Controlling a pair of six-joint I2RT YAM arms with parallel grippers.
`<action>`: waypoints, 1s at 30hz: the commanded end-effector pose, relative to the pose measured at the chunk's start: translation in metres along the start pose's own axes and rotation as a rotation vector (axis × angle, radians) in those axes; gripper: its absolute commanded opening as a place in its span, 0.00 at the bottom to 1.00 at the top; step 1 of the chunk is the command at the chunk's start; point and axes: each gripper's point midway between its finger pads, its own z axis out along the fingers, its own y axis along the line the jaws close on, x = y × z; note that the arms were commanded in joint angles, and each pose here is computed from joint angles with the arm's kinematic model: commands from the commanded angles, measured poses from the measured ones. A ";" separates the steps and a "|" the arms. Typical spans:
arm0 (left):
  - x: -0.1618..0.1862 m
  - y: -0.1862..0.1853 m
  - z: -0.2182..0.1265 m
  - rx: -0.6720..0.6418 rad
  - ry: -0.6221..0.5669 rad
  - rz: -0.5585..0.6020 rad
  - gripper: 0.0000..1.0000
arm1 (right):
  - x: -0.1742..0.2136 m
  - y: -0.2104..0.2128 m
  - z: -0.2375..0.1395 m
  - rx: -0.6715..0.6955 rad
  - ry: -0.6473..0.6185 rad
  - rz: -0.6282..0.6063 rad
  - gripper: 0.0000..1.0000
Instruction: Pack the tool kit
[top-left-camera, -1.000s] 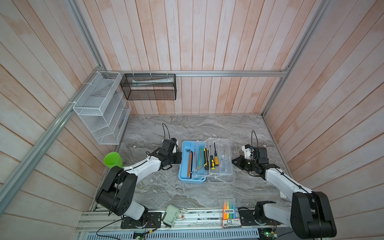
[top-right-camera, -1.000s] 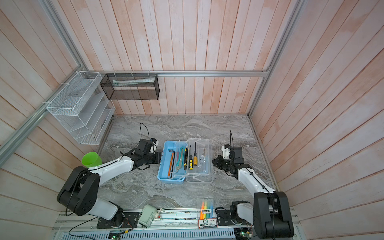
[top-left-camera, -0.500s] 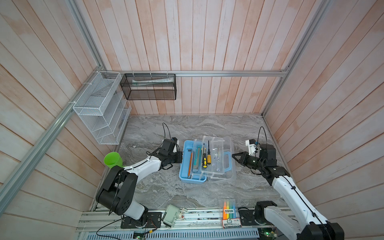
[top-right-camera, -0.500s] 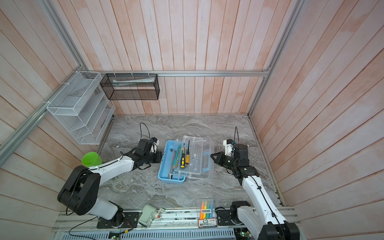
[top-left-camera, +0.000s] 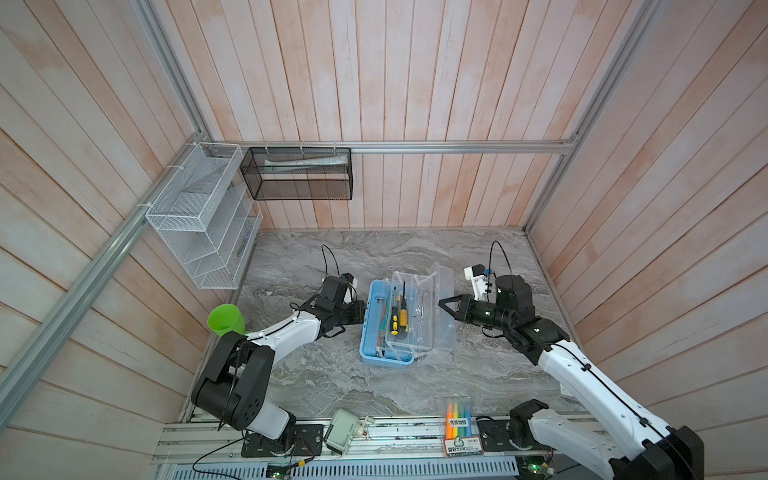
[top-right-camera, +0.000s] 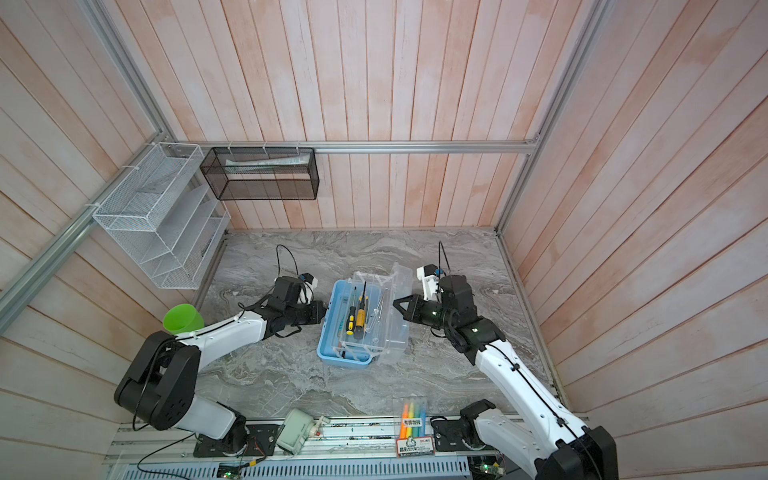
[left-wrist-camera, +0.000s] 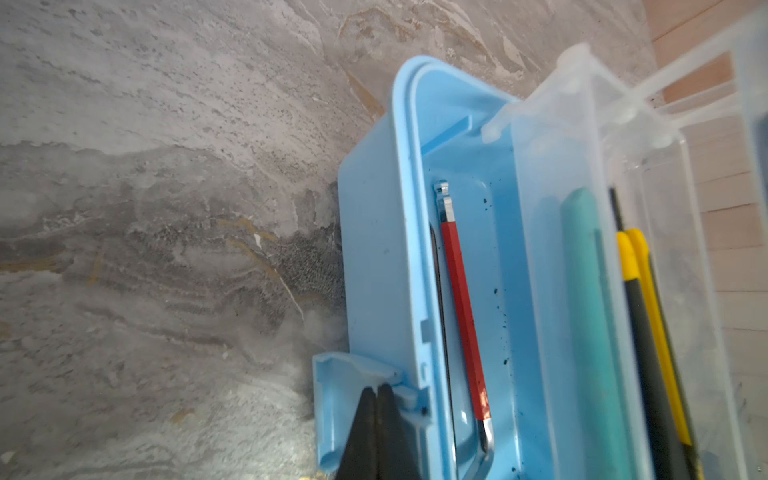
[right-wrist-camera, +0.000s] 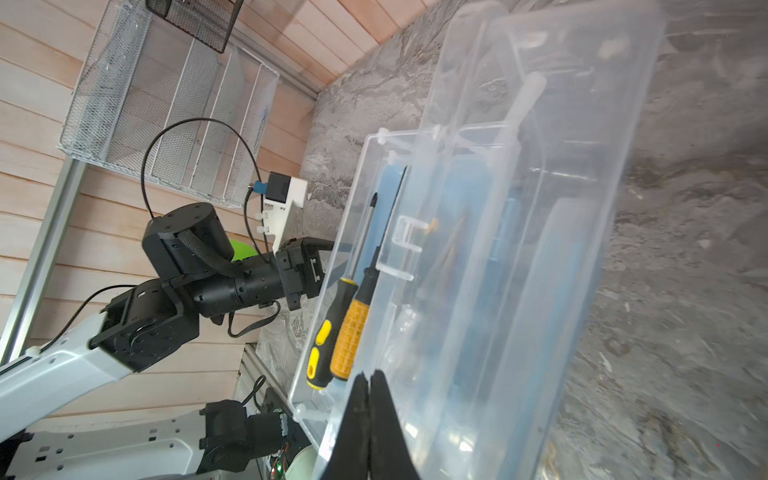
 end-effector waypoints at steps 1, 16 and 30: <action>-0.008 -0.014 -0.003 0.067 -0.048 0.007 0.00 | 0.007 -0.009 0.019 0.116 0.063 -0.002 0.00; 0.001 -0.020 -0.003 0.065 -0.059 0.019 0.00 | -0.005 0.039 0.127 0.103 0.244 -0.186 0.00; -0.048 0.007 -0.053 -0.123 -0.203 0.013 0.25 | -0.044 0.065 0.105 0.149 0.157 -0.374 0.34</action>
